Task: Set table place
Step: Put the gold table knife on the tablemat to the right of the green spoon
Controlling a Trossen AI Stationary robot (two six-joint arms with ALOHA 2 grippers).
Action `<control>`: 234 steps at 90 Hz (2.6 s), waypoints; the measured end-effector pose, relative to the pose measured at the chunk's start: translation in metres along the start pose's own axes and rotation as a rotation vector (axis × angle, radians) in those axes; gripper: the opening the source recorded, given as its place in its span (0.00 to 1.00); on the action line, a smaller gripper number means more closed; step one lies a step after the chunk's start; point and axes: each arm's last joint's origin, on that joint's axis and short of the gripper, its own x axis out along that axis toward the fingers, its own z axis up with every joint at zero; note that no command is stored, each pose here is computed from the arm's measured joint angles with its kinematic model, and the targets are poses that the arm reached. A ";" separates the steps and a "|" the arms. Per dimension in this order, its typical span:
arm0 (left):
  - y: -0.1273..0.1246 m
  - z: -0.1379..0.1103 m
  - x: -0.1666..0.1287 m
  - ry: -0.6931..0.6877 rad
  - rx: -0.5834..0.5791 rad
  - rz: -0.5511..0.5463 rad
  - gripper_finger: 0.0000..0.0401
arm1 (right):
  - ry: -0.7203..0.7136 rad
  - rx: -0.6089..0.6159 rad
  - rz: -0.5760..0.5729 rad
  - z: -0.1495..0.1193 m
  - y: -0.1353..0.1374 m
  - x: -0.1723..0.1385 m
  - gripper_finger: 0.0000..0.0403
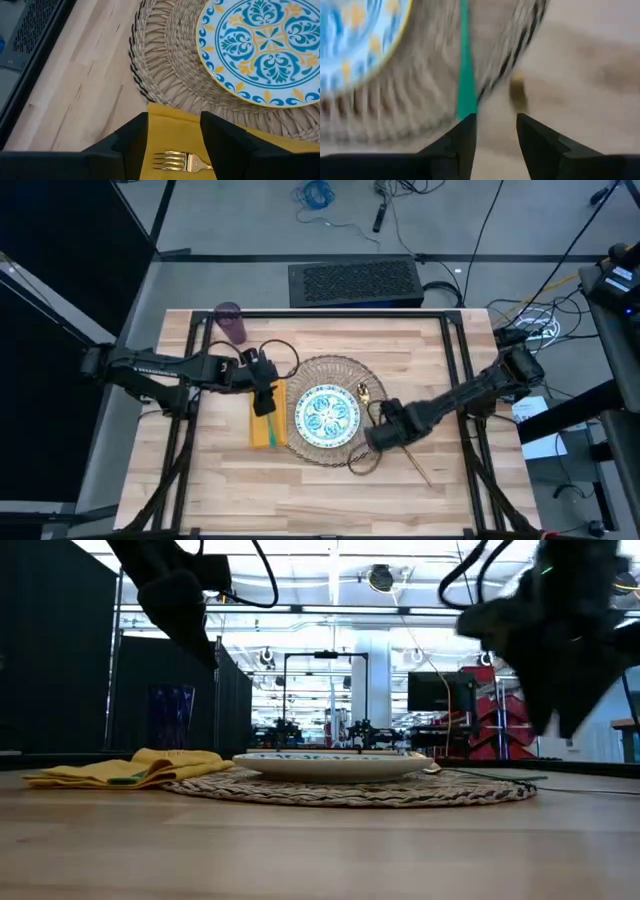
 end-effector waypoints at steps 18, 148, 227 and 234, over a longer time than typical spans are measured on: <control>0.000 0.001 0.000 -0.011 -0.026 -0.002 0.41 | 0.046 -0.039 -0.021 -0.045 -0.010 -0.004 0.30; -0.013 0.000 -0.004 -0.021 -0.067 -0.076 0.41 | 0.213 -0.120 -0.092 -0.058 -0.039 0.031 0.19; -0.014 0.001 -0.004 -0.024 -0.064 -0.092 0.41 | 0.309 -0.230 -0.131 -0.047 -0.028 0.053 0.19; -0.014 0.000 -0.004 -0.017 -0.059 -0.102 0.41 | 0.305 -0.230 -0.134 -0.047 -0.029 0.054 0.08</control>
